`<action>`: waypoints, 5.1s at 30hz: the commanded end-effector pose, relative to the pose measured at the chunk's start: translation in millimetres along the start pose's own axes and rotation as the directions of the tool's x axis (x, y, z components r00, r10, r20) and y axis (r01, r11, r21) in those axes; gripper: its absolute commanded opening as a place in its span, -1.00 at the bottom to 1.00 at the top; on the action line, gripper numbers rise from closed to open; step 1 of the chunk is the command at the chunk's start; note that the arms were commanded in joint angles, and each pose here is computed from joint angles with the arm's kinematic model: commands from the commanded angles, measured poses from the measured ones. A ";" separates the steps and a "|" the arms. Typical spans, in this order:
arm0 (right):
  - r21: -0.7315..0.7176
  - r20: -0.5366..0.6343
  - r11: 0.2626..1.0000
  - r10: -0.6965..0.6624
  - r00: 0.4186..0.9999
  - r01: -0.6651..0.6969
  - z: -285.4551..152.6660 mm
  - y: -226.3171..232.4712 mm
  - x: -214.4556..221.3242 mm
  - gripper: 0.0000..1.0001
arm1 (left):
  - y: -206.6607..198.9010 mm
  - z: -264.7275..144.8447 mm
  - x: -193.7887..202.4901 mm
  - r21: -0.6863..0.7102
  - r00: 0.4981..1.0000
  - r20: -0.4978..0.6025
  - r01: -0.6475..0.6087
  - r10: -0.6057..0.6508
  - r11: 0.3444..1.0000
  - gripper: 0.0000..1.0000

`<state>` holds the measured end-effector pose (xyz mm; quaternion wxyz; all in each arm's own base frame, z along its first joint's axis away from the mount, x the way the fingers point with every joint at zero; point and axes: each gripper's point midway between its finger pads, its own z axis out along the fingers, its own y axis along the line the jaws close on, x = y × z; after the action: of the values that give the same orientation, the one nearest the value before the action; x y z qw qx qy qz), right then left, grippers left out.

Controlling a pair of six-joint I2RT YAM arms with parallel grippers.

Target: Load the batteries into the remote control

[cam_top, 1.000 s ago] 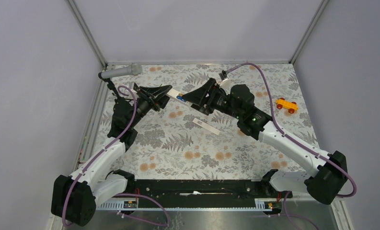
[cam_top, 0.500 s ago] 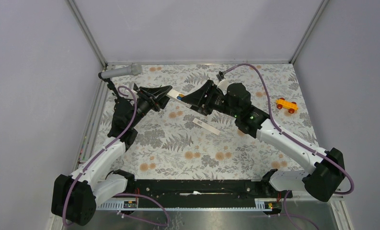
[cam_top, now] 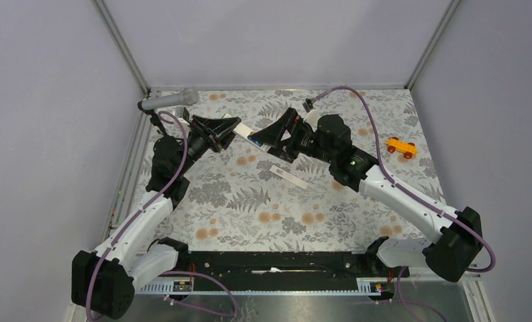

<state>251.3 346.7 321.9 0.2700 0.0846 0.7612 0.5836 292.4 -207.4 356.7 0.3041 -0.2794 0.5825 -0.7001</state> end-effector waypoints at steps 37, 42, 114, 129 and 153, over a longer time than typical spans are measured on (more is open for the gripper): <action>-0.329 -0.095 0.920 -0.256 0.962 0.212 -25.0 30.6 16.2 -0.01 | -29.0 -6.9 15.5 0.113 0.924 -0.174 -0.325 0.341 0.939 -1.00; -0.332 -0.105 0.919 -0.258 0.960 0.211 -24.0 29.5 17.6 -0.10 | -28.9 -6.6 14.3 0.111 0.926 -0.170 -0.321 0.336 0.941 -1.00; 0.002 -0.496 0.424 -0.786 0.369 0.906 23.3 -123.1 70.5 -0.45 | 86.7 -79.9 -47.6 -0.485 0.855 -0.071 -0.480 0.514 0.731 0.97; -0.179 -0.726 0.304 -0.683 0.082 0.936 22.2 -237.1 107.0 -0.32 | 108.0 -122.6 -73.2 -0.644 0.777 -0.115 -0.533 0.619 0.549 0.97; -0.154 -0.846 0.318 -0.532 0.041 0.935 26.8 -273.0 117.1 0.27 | 114.4 -114.3 -67.2 -0.602 0.778 -0.171 -0.568 0.604 0.561 0.98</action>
<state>217.9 338.1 12.9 0.1499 -0.5390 0.8191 0.1266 254.9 -96.6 203.1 0.3967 -0.1947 0.8432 -0.3060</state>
